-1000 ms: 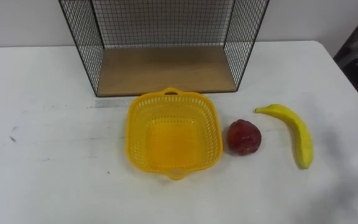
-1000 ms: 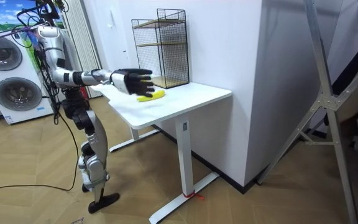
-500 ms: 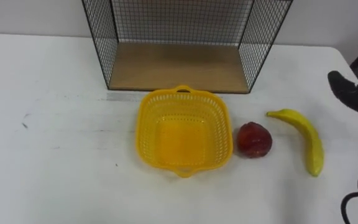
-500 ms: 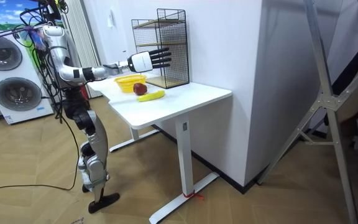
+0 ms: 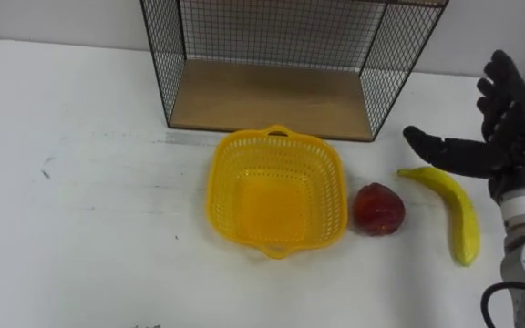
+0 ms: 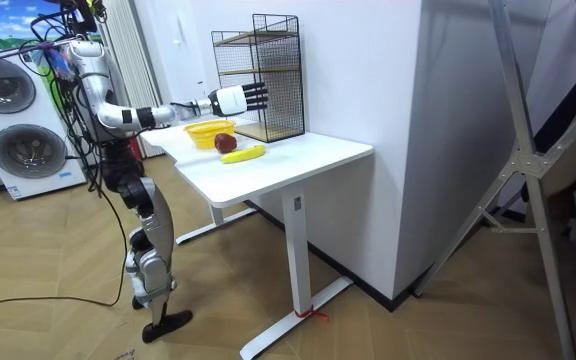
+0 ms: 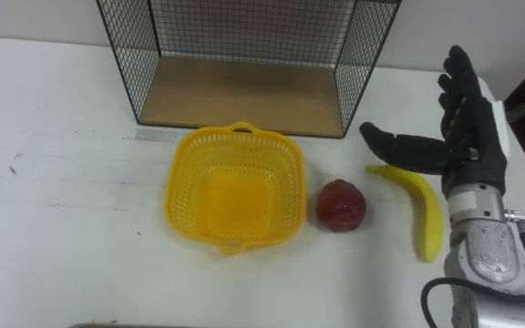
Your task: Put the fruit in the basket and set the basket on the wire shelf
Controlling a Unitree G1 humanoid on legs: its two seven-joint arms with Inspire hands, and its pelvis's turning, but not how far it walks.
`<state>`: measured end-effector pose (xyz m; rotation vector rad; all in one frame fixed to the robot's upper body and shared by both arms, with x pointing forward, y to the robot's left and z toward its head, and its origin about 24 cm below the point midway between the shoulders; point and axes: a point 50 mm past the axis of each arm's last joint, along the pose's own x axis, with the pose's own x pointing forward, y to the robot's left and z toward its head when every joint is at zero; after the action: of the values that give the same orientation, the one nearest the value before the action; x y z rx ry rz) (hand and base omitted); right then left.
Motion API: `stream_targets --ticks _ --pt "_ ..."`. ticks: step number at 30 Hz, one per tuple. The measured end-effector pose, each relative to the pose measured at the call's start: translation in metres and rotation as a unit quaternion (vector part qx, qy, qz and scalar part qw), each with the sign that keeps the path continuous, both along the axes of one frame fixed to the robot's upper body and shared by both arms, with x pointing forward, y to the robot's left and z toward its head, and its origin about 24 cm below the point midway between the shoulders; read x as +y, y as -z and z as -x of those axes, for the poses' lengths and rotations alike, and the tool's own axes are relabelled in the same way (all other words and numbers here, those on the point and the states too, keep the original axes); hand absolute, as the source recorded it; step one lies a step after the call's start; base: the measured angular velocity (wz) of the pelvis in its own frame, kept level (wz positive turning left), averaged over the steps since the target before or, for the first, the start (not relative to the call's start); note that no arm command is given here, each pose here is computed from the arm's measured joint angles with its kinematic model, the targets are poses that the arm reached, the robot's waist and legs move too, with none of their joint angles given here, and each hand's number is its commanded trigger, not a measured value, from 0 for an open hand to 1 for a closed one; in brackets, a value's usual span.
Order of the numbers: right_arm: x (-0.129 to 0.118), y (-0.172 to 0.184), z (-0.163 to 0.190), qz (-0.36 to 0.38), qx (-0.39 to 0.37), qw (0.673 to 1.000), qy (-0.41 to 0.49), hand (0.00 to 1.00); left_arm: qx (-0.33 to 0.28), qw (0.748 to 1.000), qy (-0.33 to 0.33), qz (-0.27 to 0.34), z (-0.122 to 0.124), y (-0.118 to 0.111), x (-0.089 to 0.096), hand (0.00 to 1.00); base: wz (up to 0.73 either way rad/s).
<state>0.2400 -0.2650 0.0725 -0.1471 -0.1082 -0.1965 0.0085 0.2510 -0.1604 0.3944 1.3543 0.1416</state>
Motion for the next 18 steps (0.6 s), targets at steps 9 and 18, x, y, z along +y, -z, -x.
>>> stream_targets --ticks 9,18 --pt "0.012 0.006 -0.002 0.015 0.025 0.998 -0.048 0.0 0.002 1.0 0.011 -0.001 -0.001 -0.001 0.002 0.0 0.0" --pt "0.031 0.02 -0.004 0.057 0.075 0.989 -0.111 0.0 0.009 1.0 0.023 0.005 -0.001 -0.001 0.003 0.0 0.02"
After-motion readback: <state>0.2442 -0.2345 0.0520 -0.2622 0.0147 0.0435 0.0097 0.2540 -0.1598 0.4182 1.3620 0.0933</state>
